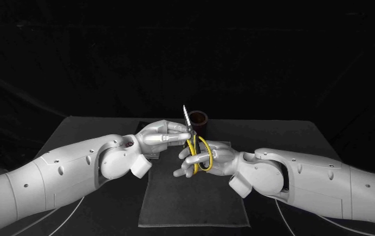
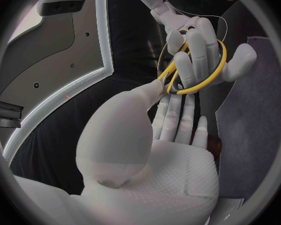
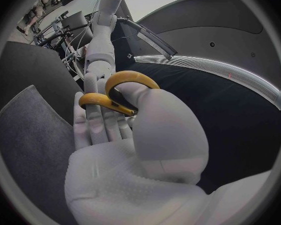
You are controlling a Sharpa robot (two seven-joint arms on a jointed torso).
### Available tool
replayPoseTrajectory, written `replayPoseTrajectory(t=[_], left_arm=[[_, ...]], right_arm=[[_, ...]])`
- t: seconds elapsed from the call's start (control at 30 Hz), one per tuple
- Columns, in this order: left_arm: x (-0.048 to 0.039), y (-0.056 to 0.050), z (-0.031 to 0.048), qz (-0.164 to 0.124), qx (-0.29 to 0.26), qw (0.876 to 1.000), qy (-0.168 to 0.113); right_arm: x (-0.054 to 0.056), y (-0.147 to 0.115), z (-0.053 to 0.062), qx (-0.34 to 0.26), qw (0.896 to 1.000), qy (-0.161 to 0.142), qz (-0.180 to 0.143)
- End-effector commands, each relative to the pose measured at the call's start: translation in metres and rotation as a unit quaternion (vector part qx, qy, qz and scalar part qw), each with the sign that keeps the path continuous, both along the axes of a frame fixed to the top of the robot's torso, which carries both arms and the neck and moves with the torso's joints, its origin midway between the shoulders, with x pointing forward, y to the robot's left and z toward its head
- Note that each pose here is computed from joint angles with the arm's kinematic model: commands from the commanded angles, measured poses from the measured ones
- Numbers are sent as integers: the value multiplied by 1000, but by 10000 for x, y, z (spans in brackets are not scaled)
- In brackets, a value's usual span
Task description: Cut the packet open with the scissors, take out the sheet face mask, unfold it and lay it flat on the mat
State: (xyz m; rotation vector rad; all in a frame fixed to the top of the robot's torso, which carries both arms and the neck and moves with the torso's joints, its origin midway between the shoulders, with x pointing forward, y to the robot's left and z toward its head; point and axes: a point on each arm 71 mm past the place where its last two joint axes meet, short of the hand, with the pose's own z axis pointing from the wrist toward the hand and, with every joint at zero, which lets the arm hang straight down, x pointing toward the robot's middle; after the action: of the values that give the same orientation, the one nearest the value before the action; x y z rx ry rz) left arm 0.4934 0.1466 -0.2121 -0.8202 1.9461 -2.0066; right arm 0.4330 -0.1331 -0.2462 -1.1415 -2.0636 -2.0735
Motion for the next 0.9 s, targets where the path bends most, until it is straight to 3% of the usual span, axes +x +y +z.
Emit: replayPoseTrajectory(t=[0.03, 0.63, 0.9], left_arm=[[-51, -81, 27, -28, -13, 1000, -1], [-44, -107, 38, -15, -15, 1000, -9], [1, -97, 37, 19, 4, 999, -38]], right_arm=[[-3, 19, -3, -7, 1000, 1, 3], [-8, 15, -17, -18, 1000, 1, 4], [-38, 44, 3, -5, 1000, 5, 8]])
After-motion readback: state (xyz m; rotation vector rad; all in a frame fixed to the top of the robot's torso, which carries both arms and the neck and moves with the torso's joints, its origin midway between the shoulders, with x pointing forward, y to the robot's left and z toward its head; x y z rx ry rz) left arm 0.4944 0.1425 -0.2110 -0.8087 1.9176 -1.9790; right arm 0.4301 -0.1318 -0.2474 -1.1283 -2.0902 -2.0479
